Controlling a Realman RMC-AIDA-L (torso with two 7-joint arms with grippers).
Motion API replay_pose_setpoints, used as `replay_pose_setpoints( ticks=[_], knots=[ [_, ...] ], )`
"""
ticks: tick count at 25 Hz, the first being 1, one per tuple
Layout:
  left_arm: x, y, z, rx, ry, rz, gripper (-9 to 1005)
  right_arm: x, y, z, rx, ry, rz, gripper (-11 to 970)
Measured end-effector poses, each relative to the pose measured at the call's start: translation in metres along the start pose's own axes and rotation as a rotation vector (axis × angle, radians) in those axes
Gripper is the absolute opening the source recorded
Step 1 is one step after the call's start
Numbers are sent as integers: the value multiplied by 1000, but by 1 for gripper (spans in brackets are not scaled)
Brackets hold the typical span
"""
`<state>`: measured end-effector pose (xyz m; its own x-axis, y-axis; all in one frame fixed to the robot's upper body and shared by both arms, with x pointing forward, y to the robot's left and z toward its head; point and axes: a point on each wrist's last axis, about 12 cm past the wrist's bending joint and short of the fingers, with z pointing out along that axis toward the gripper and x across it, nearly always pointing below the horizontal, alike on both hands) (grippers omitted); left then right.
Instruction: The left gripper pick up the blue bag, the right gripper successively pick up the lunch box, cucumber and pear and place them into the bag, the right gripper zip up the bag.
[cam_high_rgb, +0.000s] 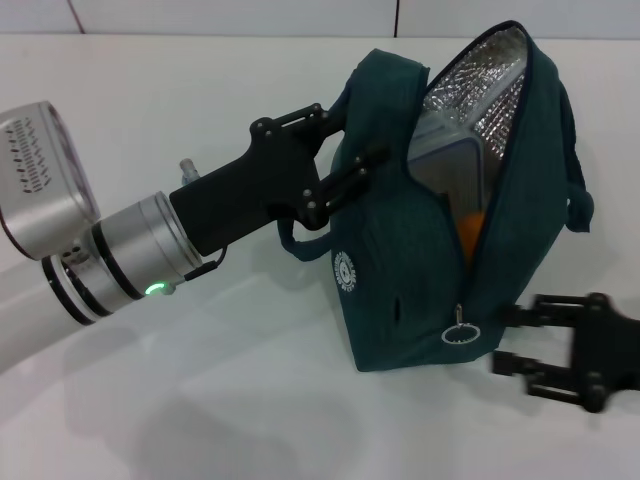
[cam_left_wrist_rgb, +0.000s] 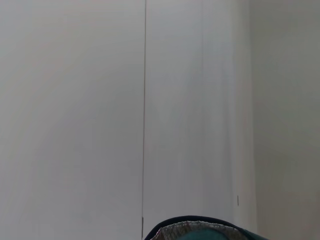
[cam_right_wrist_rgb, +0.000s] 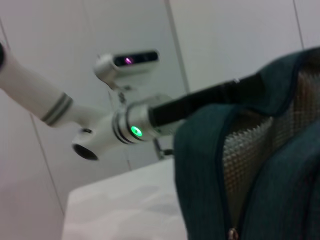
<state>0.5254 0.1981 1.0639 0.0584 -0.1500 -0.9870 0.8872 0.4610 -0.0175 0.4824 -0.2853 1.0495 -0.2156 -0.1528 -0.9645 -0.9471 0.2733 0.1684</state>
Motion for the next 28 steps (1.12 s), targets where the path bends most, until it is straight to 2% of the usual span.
replay_pose_setpoints(
  ticks=[5, 8, 20, 28],
  knots=[
    [0, 0, -1, -1, 0, -1, 458, 1, -3, 30, 13, 53, -42, 508],
    [0, -1, -1, -1, 0, -2, 461, 1, -5, 37, 13, 68, -53, 510],
    [2, -2, -2, 0, -1, -12, 473, 1, -2, 47, -44, 85, -54, 392],
    [2, -5, -2, 6, -10, -22, 482, -2, -1, 53, -76, 93, -69, 378]
  ],
)
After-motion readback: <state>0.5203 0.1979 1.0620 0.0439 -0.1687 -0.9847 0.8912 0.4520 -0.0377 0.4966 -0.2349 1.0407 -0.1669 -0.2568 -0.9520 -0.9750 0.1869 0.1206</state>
